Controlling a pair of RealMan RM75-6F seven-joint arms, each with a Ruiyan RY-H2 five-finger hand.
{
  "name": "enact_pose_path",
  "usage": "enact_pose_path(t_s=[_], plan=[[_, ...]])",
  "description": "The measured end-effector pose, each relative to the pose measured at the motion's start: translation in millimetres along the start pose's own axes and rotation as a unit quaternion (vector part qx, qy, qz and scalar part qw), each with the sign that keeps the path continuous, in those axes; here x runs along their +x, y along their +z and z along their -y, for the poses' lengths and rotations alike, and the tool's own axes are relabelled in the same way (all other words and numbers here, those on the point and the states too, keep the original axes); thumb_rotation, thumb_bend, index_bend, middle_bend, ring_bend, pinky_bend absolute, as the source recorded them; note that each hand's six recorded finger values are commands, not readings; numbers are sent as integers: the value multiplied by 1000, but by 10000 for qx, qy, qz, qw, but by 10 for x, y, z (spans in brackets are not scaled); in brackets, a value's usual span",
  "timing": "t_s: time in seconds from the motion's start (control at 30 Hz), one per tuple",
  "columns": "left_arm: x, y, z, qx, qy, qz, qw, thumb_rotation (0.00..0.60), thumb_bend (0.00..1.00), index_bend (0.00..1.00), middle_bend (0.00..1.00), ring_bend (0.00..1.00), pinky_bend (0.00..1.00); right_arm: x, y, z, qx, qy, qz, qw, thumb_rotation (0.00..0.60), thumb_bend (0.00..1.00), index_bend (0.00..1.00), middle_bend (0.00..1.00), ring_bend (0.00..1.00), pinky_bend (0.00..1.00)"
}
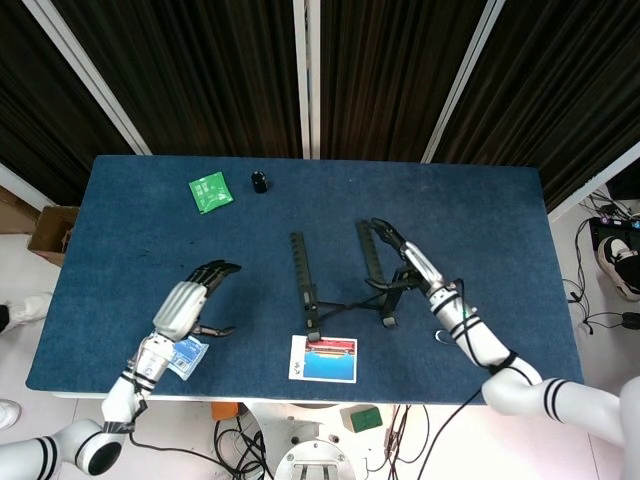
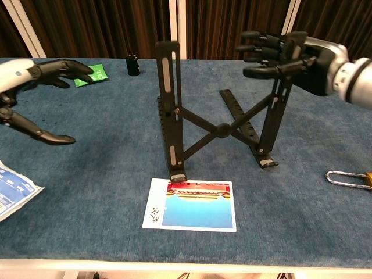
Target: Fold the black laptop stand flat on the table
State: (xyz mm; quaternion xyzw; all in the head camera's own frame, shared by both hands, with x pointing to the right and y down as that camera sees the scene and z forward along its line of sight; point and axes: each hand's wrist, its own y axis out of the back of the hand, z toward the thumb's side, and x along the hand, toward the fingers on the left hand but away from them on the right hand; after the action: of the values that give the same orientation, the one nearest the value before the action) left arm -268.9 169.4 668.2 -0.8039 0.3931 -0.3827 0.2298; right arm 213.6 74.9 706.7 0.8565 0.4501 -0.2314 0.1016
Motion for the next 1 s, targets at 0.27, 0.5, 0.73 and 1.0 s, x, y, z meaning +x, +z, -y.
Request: enact_pose_path(t_s=[0.27, 0.5, 0.73, 1.0], plan=[[-63, -104, -133, 191, 88, -133, 9997, 600, 30, 134, 143, 90, 136, -249, 201, -38, -134, -567, -475, 9972, 600, 176, 0, 0, 0, 0], [14, -130, -241, 515, 1, -103, 9986, 600, 30, 134, 142, 90, 135, 132, 314, -319, 707, -1060, -1136, 9853, 600, 176, 0, 0, 0, 0], [185, -116, -215, 798, -234, -40, 9965, 600, 30, 134, 142, 90, 135, 374, 226, -416, 2019, -920, -931, 9706, 600, 176, 1, 37, 0, 0], [771, -67, -35, 1824, -708, 174, 9805, 600, 30, 125, 122, 89, 135, 491, 130, -341, 4618, -530, -647, 8830, 600, 52, 294, 374, 157, 212]])
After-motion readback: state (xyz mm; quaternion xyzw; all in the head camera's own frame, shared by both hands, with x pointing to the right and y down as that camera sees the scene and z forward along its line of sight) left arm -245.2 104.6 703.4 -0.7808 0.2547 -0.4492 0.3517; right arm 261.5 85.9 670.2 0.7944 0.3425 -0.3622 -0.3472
